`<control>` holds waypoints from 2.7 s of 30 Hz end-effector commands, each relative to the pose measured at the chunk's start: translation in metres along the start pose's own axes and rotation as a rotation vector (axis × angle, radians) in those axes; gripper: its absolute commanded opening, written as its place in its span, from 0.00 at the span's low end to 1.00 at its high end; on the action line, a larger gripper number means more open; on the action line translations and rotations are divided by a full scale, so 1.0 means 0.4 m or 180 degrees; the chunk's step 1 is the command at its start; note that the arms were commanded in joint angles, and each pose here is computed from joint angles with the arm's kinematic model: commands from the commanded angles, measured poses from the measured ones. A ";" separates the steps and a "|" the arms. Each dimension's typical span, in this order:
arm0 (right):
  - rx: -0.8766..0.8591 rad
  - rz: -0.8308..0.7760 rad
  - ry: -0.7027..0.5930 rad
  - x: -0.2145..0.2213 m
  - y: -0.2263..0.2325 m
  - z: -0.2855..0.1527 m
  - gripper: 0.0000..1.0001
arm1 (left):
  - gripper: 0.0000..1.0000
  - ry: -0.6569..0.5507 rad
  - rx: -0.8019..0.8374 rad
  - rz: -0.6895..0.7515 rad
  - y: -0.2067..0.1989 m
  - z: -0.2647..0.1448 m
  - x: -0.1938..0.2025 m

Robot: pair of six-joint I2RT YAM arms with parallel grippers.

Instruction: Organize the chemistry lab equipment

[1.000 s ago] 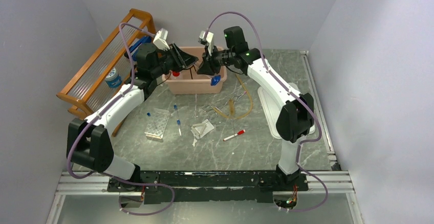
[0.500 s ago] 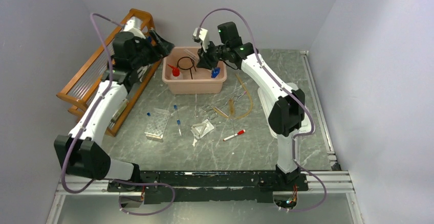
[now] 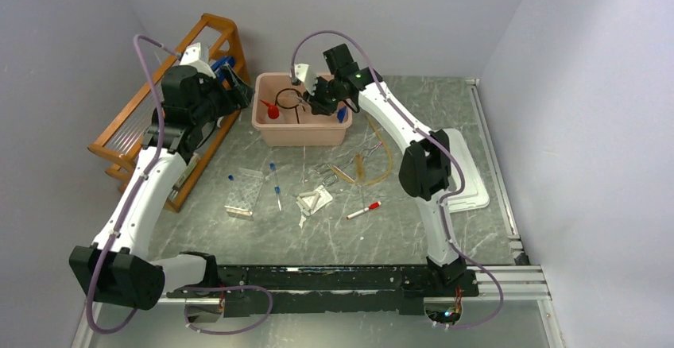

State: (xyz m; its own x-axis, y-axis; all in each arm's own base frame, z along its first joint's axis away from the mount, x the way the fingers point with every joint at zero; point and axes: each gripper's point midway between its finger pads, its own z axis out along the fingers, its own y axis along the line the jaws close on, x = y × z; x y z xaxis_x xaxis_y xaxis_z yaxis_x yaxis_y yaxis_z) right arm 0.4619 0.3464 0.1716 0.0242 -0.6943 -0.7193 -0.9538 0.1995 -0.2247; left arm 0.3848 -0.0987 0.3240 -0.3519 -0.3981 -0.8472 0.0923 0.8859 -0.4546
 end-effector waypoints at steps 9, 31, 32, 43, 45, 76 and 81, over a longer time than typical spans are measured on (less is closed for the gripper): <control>-0.0406 -0.0261 0.0268 0.079 0.036 0.064 0.12 | 0.75 0.0490 -0.0158 -0.0081 0.055 0.053 0.131; -0.0559 -0.0091 0.0297 0.130 0.046 0.145 0.35 | 0.73 0.0754 -0.0248 -0.0081 0.092 0.153 0.197; -0.0544 -0.0066 0.0294 0.127 0.045 0.145 0.40 | 0.73 0.0756 -0.0252 -0.0069 0.093 0.153 0.196; -0.0357 0.0144 -0.0116 -0.002 0.015 0.061 0.58 | 0.74 0.0661 -0.0124 0.0040 0.073 0.146 0.170; -0.0243 0.0199 -0.0278 -0.042 -0.004 0.029 0.60 | 0.74 0.0606 -0.0013 0.0078 0.057 0.138 0.159; 0.1276 0.2741 0.0314 0.286 0.246 -0.241 0.53 | 0.60 0.0721 0.1021 0.0572 -0.114 0.018 0.314; 0.1112 0.2593 0.0641 0.350 0.311 -0.183 0.46 | 0.57 0.0788 0.1044 0.0532 -0.121 0.027 0.336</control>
State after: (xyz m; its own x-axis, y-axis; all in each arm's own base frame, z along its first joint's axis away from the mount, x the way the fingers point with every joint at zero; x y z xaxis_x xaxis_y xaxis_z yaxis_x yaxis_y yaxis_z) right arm 0.3344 0.2225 0.1134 -0.7021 -0.2724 -0.6580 -0.4751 0.8674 0.1479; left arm 0.3389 -0.1920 0.2274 -0.5342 -0.1412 -0.8335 0.4348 0.7996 -0.4141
